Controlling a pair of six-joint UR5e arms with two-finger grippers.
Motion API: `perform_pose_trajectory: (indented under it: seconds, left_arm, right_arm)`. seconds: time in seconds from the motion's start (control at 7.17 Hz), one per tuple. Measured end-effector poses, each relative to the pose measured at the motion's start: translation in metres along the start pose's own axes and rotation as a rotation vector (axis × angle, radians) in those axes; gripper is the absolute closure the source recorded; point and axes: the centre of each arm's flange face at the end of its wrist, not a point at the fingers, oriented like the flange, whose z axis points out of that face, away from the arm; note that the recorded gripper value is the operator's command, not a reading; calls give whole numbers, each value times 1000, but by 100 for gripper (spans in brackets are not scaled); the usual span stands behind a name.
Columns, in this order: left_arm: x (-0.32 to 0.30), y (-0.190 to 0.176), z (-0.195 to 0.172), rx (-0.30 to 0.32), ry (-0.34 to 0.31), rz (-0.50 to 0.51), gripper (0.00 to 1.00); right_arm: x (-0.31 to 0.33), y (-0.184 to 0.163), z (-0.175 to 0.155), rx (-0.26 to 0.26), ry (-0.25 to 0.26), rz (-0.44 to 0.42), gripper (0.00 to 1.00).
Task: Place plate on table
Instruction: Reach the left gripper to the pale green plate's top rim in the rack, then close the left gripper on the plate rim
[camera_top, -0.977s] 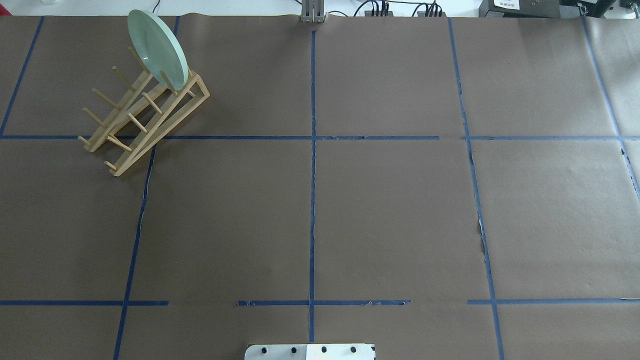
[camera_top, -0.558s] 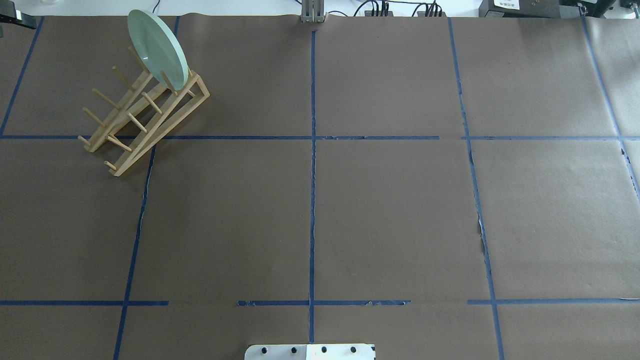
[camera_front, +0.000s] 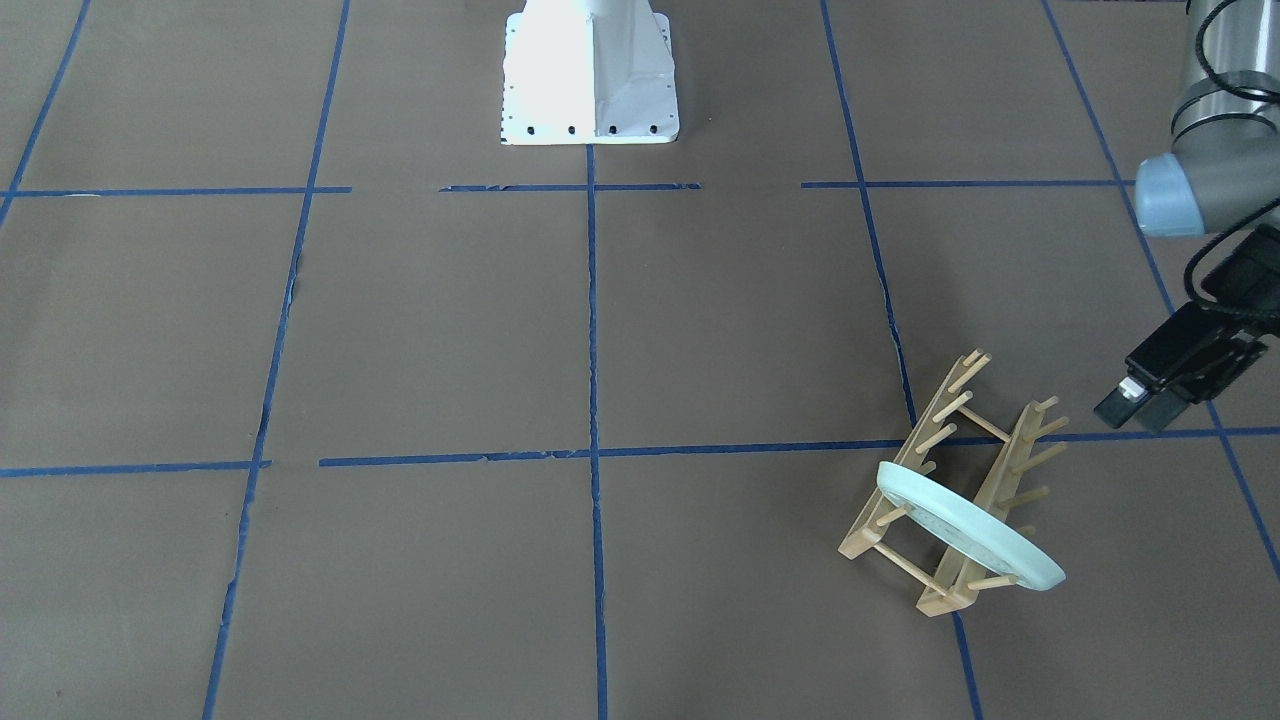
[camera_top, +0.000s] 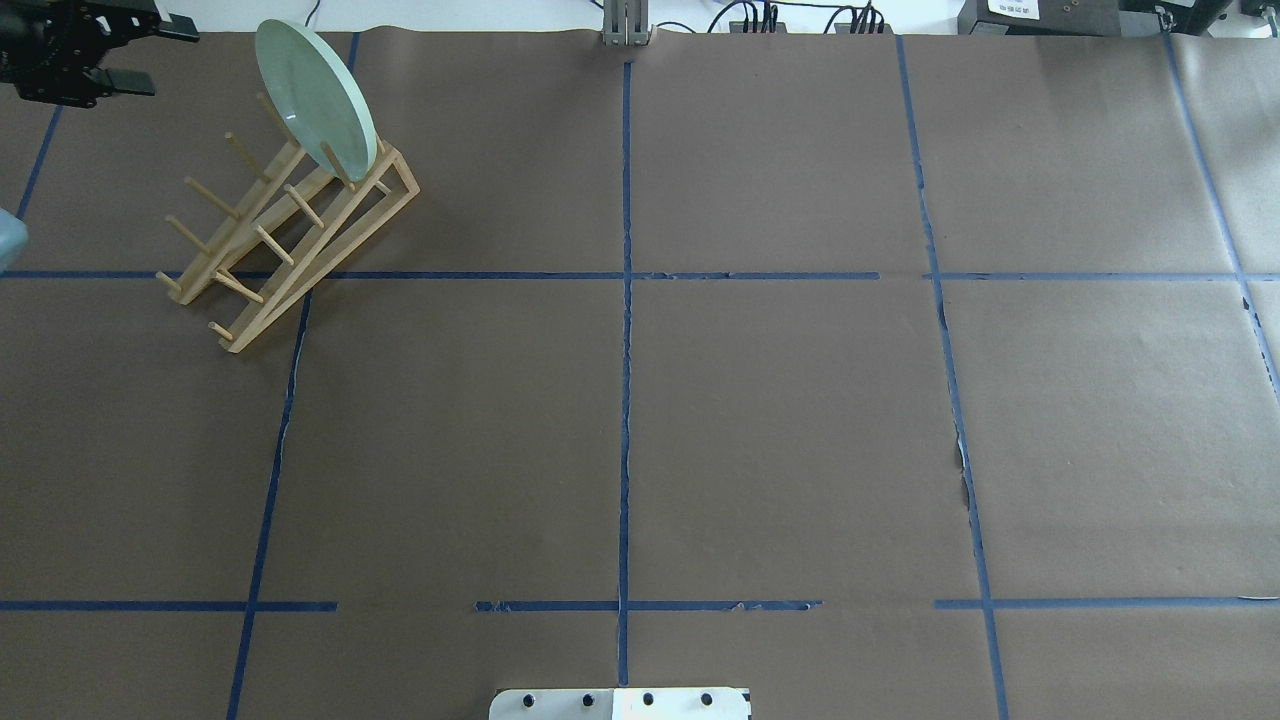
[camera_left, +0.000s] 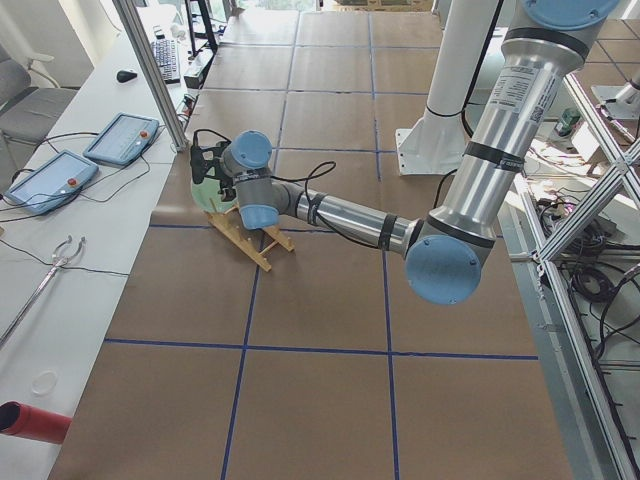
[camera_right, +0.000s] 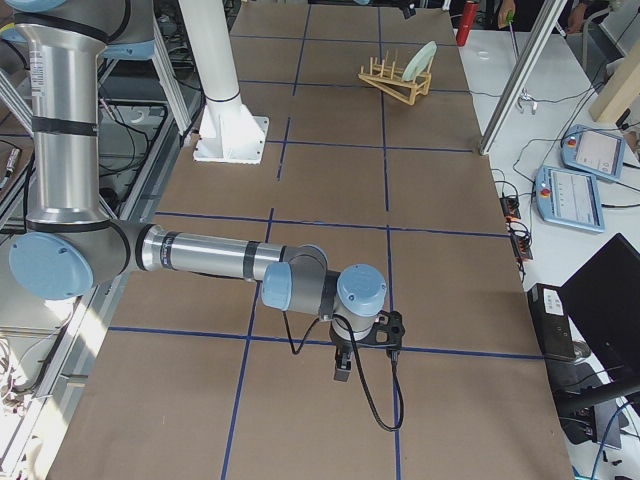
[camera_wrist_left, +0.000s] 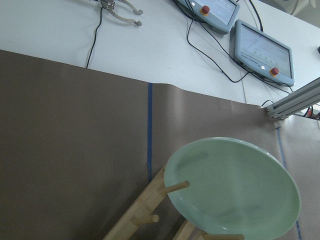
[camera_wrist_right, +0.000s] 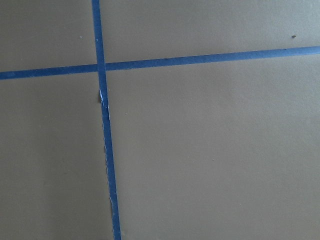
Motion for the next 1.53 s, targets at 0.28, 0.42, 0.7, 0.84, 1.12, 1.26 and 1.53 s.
perform_pose_trajectory:
  seconds: [0.28, 0.42, 0.7, 0.84, 1.12, 1.26, 1.53]
  left_arm:
    - [18, 20, 25, 56, 97, -209, 0]
    - [24, 24, 34, 82, 132, -303, 0]
    - [27, 40, 66, 118, 173, -399, 9]
    - [27, 47, 76, 117, 174, -409, 30]
    - [27, 52, 85, 113, 168, -408, 51]
    - [27, 52, 88, 114, 165, -398, 54]
    - [28, 51, 92, 115, 162, -382, 54]
  right_arm:
    - [0, 0, 0, 0, 0, 0, 0]
    - [0, 0, 0, 0, 0, 0, 0]
    - [0, 0, 0, 0, 0, 0, 0]
    - [0, 0, 0, 0, 0, 0, 0]
    - [0, 0, 0, 0, 0, 0, 0]
    - [0, 0, 0, 0, 0, 0, 0]
    - [0, 0, 0, 0, 0, 0, 0]
